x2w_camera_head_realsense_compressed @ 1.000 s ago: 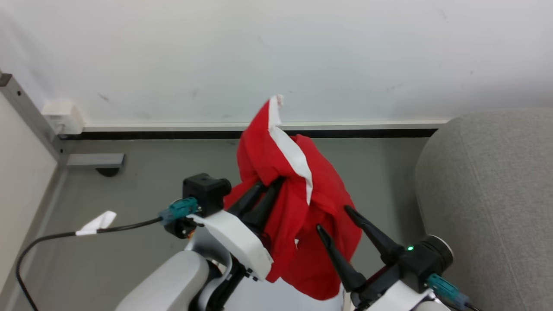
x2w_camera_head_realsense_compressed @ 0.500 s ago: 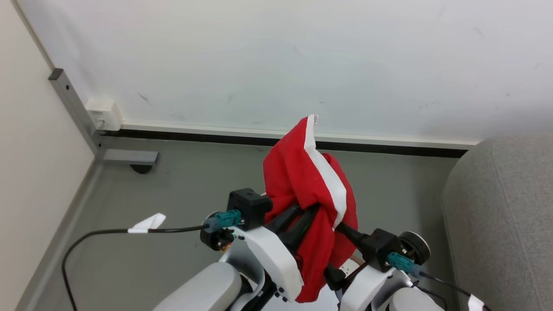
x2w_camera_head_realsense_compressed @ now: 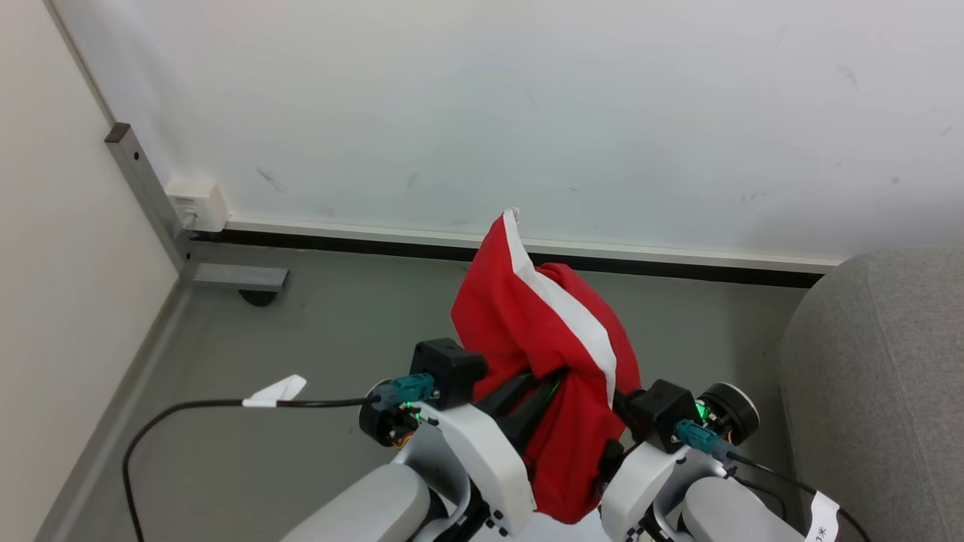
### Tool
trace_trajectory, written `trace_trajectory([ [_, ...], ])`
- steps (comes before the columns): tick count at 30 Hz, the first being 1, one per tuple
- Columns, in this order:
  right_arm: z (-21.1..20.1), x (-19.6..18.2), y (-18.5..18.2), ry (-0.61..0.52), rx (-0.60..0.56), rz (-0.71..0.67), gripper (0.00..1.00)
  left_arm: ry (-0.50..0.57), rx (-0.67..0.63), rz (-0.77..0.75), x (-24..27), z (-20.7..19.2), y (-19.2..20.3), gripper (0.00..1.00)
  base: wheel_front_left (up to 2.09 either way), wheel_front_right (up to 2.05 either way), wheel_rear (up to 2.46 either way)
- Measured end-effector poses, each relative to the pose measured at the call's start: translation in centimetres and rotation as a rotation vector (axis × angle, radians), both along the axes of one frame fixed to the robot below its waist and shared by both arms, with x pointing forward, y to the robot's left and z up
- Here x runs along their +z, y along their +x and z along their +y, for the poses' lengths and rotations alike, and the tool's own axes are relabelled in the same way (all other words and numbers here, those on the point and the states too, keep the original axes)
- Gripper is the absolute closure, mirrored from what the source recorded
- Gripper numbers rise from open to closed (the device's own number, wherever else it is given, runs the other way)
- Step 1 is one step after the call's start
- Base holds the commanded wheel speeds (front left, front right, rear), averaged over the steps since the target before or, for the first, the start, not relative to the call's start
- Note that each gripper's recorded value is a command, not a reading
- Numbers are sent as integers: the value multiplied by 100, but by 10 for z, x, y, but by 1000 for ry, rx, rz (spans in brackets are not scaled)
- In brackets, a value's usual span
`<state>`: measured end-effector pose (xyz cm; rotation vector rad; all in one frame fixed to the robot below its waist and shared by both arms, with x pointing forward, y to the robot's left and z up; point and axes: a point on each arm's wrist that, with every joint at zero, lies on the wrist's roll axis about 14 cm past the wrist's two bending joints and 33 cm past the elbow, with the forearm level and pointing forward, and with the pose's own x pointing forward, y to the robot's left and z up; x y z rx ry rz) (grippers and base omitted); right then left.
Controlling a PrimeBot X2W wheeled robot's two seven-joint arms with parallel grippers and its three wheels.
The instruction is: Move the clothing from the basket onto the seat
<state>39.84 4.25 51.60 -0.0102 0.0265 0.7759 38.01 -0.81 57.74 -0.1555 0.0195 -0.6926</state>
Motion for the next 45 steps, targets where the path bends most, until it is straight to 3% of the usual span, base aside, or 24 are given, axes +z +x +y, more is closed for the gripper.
trace_trajectory([
  [11,-5,1,2,42,-24,16,100,10,16,23,-9,5,6,100,0,0,0],
  [12,-7,1,2,49,-31,18,100,13,17,26,-11,5,7,94,0,0,0],
  [13,-9,2,3,55,-39,18,100,15,16,28,-12,5,7,67,0,0,0],
  [15,-14,3,6,65,-56,17,100,16,18,32,-14,5,9,0,0,0,0],
  [22,-47,13,22,99,-149,-7,100,5,-10,18,-11,-4,11,0,0,0,0],
  [34,-150,34,37,113,-399,-108,100,-33,-134,-79,7,-39,9,0,0,0,0],
  [45,-271,64,-5,86,-710,-220,100,-48,-393,-88,0,-114,-12,0,0,0,0],
])
